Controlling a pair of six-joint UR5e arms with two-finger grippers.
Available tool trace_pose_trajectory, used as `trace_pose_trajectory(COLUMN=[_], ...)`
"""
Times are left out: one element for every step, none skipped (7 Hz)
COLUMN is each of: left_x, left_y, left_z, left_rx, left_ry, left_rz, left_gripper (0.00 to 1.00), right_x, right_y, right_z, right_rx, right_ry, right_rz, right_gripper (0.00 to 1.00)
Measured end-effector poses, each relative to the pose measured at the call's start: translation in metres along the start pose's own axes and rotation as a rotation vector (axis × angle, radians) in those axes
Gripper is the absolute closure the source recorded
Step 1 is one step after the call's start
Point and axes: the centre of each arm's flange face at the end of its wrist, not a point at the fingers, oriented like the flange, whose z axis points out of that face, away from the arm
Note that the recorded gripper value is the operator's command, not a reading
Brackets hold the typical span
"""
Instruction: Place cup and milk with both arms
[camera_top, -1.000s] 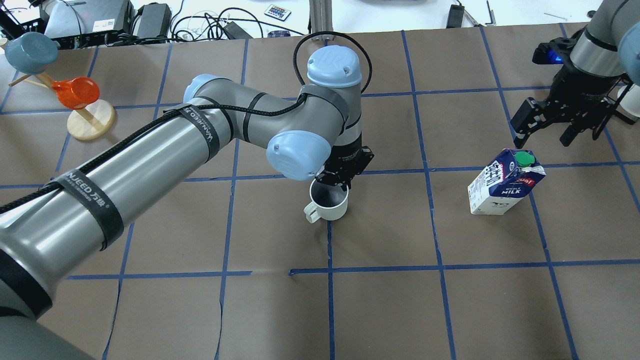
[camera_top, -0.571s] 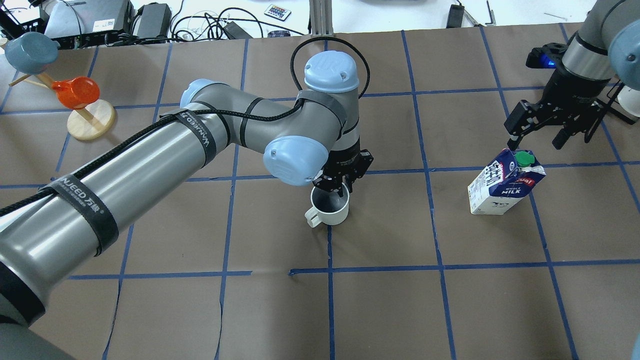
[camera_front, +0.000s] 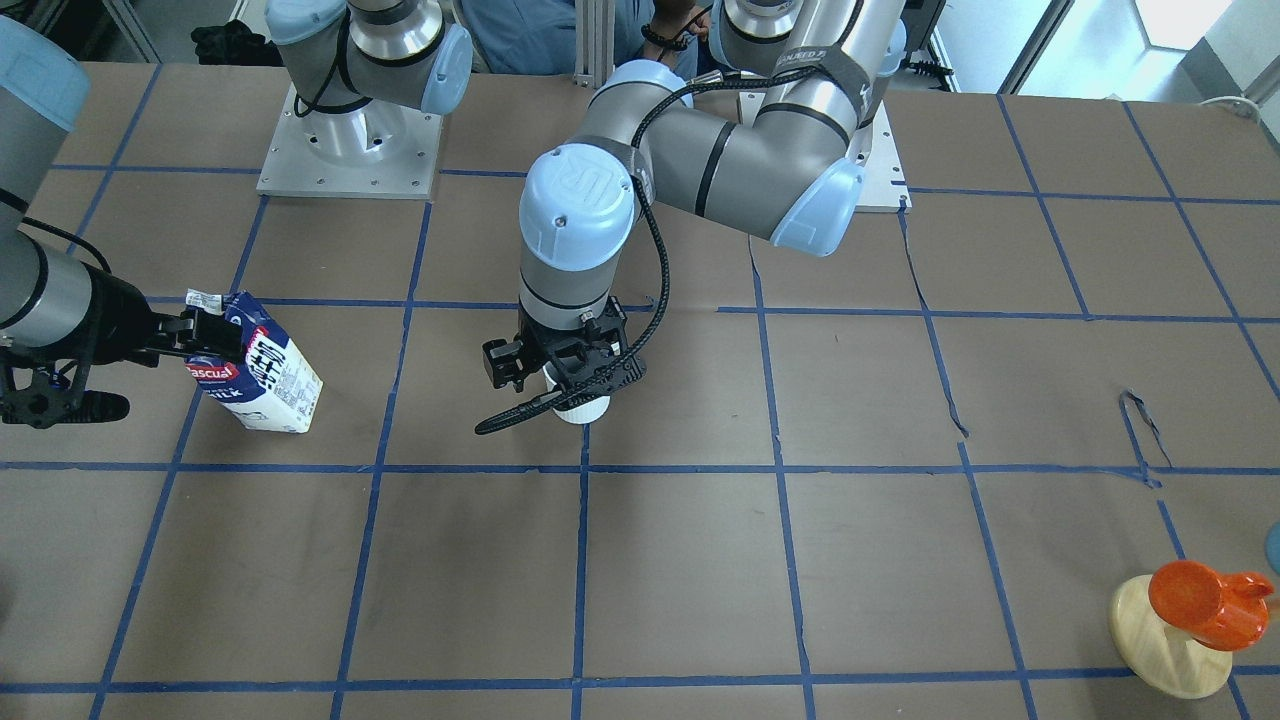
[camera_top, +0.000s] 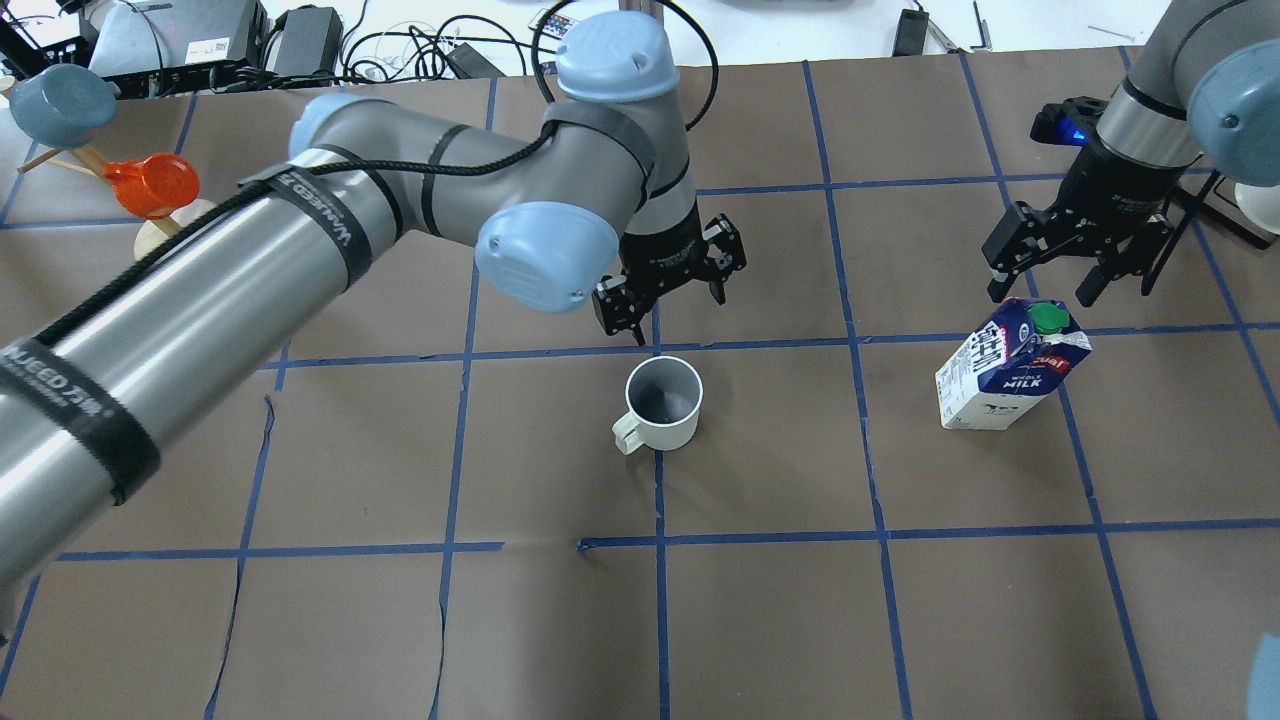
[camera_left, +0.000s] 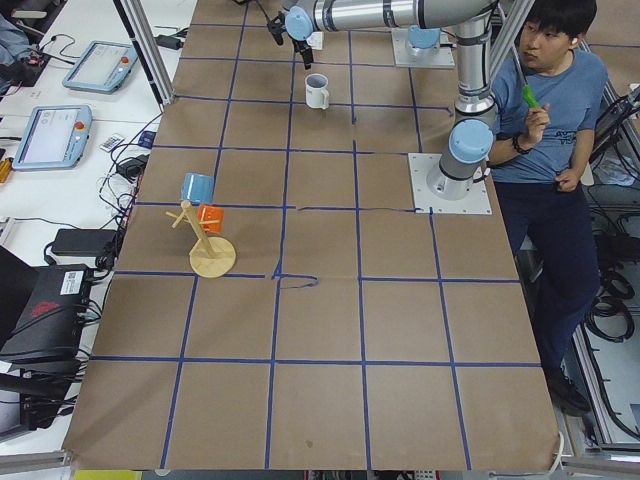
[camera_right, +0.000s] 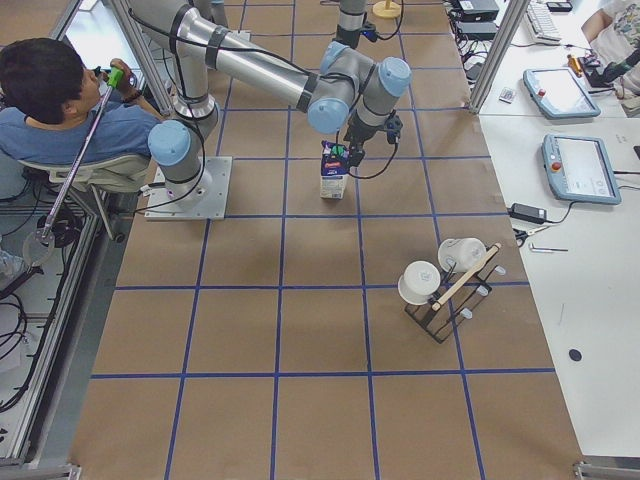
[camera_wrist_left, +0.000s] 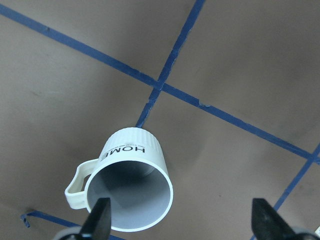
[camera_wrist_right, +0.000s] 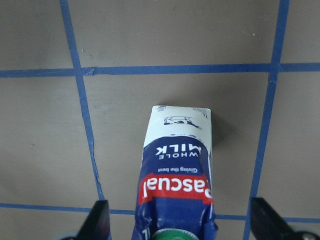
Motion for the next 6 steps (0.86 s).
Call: trace_pose_trajectory(left_x=[-0.018,-0.042,-0.075,-0.112,-0.145,-0.169], left_y=[-0.009,-0.020,-0.032,-0.038,-0.041,-0.040], left_z=[-0.039,-0.077,-0.115,-0.148,-0.174,-0.191], left_rx=[0.023,0.064,0.100,0.117,0.130,0.147], left_ry=[0.012,0.027,0.036,0.033,0.022,0.002], left_rz=[0.080,0.161,0.228,0.286,0.336,0.368], left_gripper=[0.00,0.00,0.00,0.00,0.00,0.00], right_x=[0.000,0.000,-0.001,-0.001,-0.001,0.000], right_y=[0.001,0.002,0.003,0.004,0.005,0.005], right_z=[0.000,0.000,0.001,0.002,0.001,-0.001], right_rx=[-0.005,-0.009,-0.016,-0.027,-0.031,-0.031], right_ry=[0.003,0.004,0.002,0.000,0.002,0.005], right_rz=[0.005,0.008,0.010,0.012,0.014,0.015], right_gripper=[0.12,0.25,0.41,0.68,0.84,0.95])
